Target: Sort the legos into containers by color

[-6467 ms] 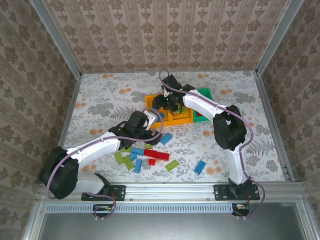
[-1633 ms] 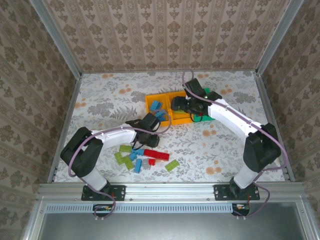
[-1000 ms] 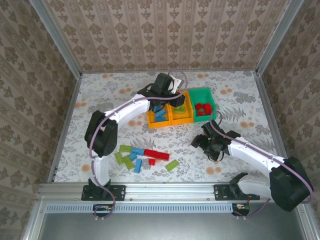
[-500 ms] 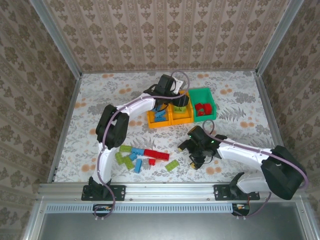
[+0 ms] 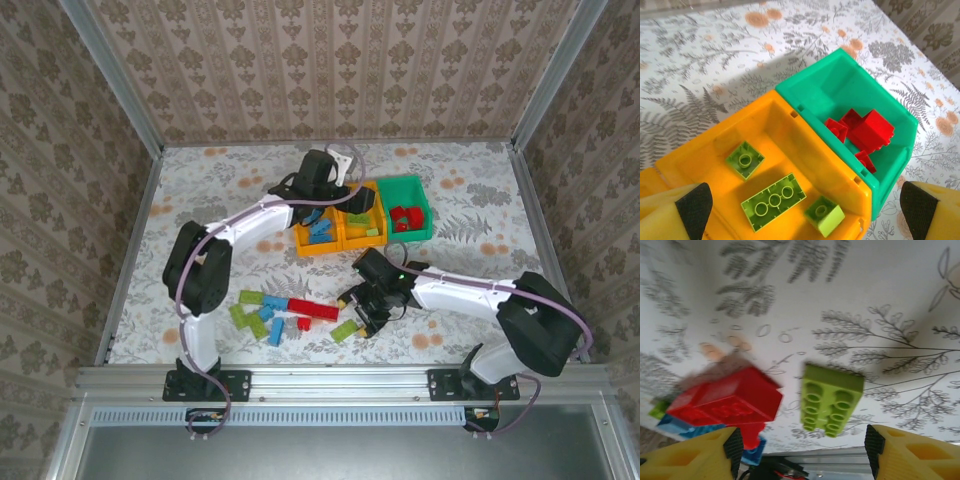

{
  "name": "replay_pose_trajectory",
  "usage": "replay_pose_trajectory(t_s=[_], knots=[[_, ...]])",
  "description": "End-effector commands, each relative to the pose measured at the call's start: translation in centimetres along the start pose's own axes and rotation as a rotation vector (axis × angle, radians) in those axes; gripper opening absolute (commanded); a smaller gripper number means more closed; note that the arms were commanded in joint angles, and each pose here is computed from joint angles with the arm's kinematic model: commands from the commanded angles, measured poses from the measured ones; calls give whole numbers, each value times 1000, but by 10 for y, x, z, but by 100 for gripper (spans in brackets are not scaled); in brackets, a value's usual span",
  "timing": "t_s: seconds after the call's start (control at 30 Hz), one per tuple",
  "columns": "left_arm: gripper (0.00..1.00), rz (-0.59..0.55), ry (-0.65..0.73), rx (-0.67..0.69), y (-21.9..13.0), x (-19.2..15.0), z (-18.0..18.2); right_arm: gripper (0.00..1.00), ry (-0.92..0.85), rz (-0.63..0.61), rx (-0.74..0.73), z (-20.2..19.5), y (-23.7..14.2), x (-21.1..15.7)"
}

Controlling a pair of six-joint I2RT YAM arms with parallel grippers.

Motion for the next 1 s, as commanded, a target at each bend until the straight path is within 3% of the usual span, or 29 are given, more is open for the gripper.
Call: replay_pose_trajectory(t_s=[0.0,0.63,0.87,0.97], knots=[[100,-63,32,36,-22,8,-1,68,6,48,-81,-2,1,-8],[100,-100,-30,123,-68,-10,27,56,3,42,-245,-10,39,-5],[100,-107,-47,164,-92,-21,34,32,2,-26,-320,-28,44,17],[100,-105,-62,197,-103,-32,41,27,5,-88,-338,-38,34,33]])
Point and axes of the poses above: each hand's point on the last joint's axis, 136 mm out from that joint toward the fingers, its own y axis out along the fingers, its own z axis along the line the jaws close on, x = y × z, the point moved 9 cm from there along -y, back along the fingers, and after that the axes turned 5 degrees about -y, right-handed, at the moved point
